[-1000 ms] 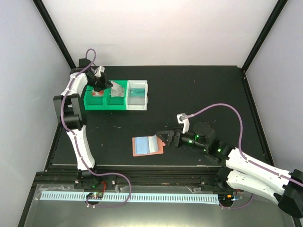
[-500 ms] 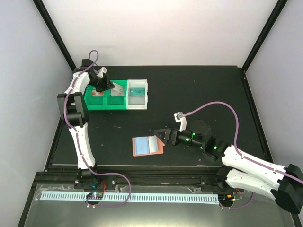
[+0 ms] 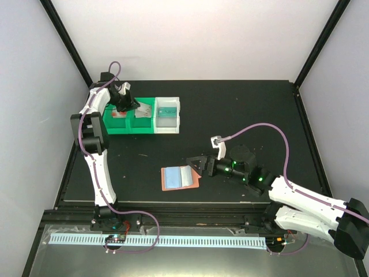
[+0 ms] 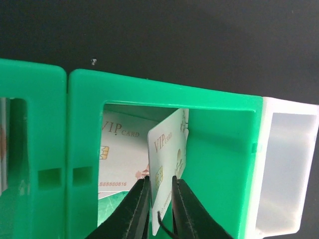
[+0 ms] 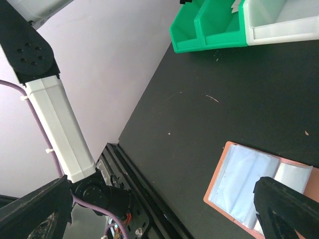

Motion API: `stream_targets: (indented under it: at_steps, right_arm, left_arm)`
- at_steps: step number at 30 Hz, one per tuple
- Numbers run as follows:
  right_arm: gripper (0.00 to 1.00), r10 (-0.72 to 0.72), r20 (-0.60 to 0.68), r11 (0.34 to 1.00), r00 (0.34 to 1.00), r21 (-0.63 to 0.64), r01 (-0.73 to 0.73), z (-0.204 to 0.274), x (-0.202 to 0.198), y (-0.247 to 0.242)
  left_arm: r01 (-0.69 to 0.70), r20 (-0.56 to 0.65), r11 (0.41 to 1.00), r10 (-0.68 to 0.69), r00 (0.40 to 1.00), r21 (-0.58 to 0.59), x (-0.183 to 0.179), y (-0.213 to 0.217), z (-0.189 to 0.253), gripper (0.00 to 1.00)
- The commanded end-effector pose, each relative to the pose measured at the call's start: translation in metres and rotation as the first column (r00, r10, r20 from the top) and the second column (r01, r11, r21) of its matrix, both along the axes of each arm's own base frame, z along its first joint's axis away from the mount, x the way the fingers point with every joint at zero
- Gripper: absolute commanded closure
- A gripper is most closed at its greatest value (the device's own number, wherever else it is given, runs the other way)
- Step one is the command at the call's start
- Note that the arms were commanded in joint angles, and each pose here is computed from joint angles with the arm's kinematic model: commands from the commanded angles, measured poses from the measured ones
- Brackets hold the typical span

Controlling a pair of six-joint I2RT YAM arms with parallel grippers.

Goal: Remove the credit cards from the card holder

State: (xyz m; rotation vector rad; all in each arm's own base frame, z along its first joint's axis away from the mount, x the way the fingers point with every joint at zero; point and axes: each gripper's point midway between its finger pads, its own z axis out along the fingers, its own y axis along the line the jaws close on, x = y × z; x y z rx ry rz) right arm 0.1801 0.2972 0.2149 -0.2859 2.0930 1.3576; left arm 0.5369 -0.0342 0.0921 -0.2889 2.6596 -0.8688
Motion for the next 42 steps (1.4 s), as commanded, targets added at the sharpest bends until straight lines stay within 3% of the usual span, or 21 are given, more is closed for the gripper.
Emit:
stream_targets:
  at_steps: [1, 10, 21, 26, 30, 31, 32, 42]
  right_arm:
    - [0.00, 0.030, 0.041, 0.998, 0.999, 0.048, -0.032, 0.024, -0.002, 0.007]
    - [0.00, 0.012, 0.043, 0.998, 0.999, 0.069, -0.015, 0.024, -0.006, -0.002]
    - [0.00, 0.005, 0.049, 0.998, 0.999, 0.061, -0.008, 0.027, -0.009, -0.009]
    - [0.00, -0.022, 0.074, 0.999, 0.997, -0.023, 0.023, 0.028, -0.003, -0.014]
    - [0.00, -0.062, 0.085, 0.994, 0.994, -0.089, 0.070, 0.027, 0.004, -0.020]
    - [0.00, -0.077, 0.087, 0.991, 0.993, -0.104, 0.085, 0.025, 0.006, -0.023]
    - [0.00, -0.093, 0.087, 0.988, 0.992, -0.118, 0.103, 0.024, 0.008, -0.025]
    - [0.00, -0.228, 0.132, 0.952, 0.965, -0.176, 0.250, 0.040, 0.024, -0.051]
  left_arm:
    - [-0.017, 0.060, 0.999, 0.014, 0.998, 0.047, 0.010, 0.002, 0.025, 0.83]
    - [-0.072, 0.100, 0.994, 0.064, 0.993, 0.086, 0.008, 0.010, 0.056, 0.61]
    - [-0.089, 0.188, 0.993, 0.072, 0.980, 0.079, -0.011, 0.006, 0.119, 0.52]
    - [-0.076, 0.266, 0.993, 0.048, 0.963, 0.094, -0.047, 0.002, 0.158, 0.40]
    - [-0.056, 0.321, 0.993, 0.020, 0.947, 0.105, -0.083, -0.003, 0.178, 0.23]
    - [-0.051, 0.329, 0.994, 0.015, 0.944, 0.101, -0.093, -0.006, 0.180, 0.09]
    - [-0.045, 0.341, 0.994, 0.010, 0.940, 0.095, -0.102, -0.008, 0.182, 0.02]
    - [0.039, 0.431, 0.999, -0.033, 0.902, -0.005, -0.197, -0.041, 0.196, 0.01]
